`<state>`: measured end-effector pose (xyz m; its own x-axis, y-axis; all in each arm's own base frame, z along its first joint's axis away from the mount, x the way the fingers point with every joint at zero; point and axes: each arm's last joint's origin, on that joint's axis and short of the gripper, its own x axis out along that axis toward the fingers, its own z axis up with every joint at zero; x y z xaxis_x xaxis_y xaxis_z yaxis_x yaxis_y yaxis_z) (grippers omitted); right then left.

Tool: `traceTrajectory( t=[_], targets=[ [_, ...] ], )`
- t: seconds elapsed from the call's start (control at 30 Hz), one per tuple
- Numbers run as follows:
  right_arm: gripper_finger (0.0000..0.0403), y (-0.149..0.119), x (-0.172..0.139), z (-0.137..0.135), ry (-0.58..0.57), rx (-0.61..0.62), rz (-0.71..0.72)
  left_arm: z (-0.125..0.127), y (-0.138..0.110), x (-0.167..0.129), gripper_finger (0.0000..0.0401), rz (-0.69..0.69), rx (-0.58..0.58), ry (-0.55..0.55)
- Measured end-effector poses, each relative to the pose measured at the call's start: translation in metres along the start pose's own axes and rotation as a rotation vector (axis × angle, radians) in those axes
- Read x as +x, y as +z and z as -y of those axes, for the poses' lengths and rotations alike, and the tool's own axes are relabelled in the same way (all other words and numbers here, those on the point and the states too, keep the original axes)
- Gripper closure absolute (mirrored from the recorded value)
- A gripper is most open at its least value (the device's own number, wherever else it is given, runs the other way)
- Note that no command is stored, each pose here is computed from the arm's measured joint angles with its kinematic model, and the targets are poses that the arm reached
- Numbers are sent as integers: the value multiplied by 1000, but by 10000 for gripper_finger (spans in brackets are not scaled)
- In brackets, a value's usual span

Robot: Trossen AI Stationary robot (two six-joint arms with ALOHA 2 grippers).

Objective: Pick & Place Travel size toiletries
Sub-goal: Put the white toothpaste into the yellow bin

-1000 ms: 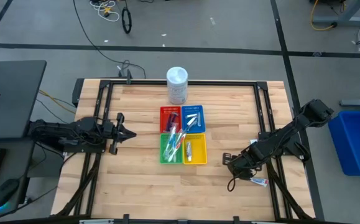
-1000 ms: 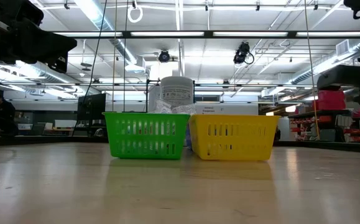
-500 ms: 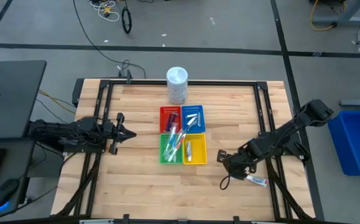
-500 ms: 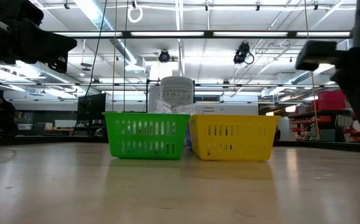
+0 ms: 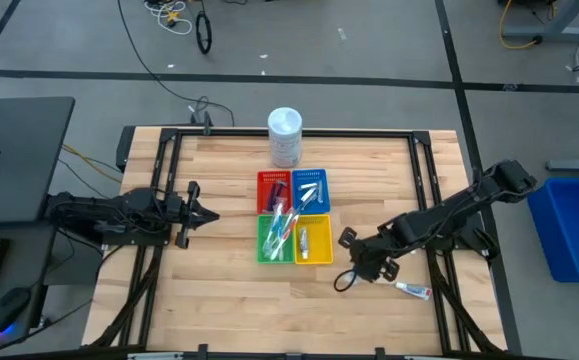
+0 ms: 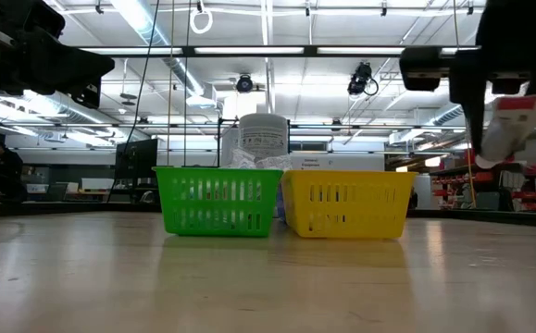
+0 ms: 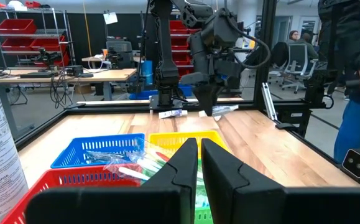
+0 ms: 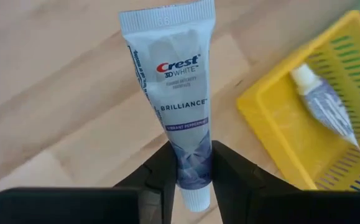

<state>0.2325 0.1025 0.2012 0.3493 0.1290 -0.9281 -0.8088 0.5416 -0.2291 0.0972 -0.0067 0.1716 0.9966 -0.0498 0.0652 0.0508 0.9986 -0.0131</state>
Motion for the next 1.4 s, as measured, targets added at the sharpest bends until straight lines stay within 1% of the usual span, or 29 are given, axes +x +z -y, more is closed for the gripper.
traceTrajectory(
  t=[0.2, 0.37, 0.53, 0.63, 0.77, 0.87, 1.13, 1.3, 1.4],
  targets=[
    [305, 4, 0, 8, -49, 117, 68, 0, 0, 0, 374, 0, 0, 0],
    [311, 8, -1, 18, -104, 205, 147, 0, 0, 0, 374, 0, 0, 0],
    [310, 11, -3, 29, -161, 250, 219, 0, 0, 0, 374, 0, 0, 0],
    [306, 10, -5, 37, -236, 289, 235, 0, 0, 0, 374, 0, 0, 0],
    [305, 7, -8, 51, -357, 387, 245, 0, 0, 0, 374, 0, 0, 0],
    [307, 4, -10, 59, -407, 441, 265, 0, 0, 0, 374, 0, 0, 0],
    [299, 0, -9, 70, -434, 473, 300, 0, 0, 0, 374, 0, 0, 0],
    [296, -5, 1, 77, -435, 494, 272, 0, 0, 0, 374, 0, 0, 0],
    [301, -8, 10, 80, -407, 518, 252, 0, 0, 0, 374, 0, 0, 0]
  ],
)
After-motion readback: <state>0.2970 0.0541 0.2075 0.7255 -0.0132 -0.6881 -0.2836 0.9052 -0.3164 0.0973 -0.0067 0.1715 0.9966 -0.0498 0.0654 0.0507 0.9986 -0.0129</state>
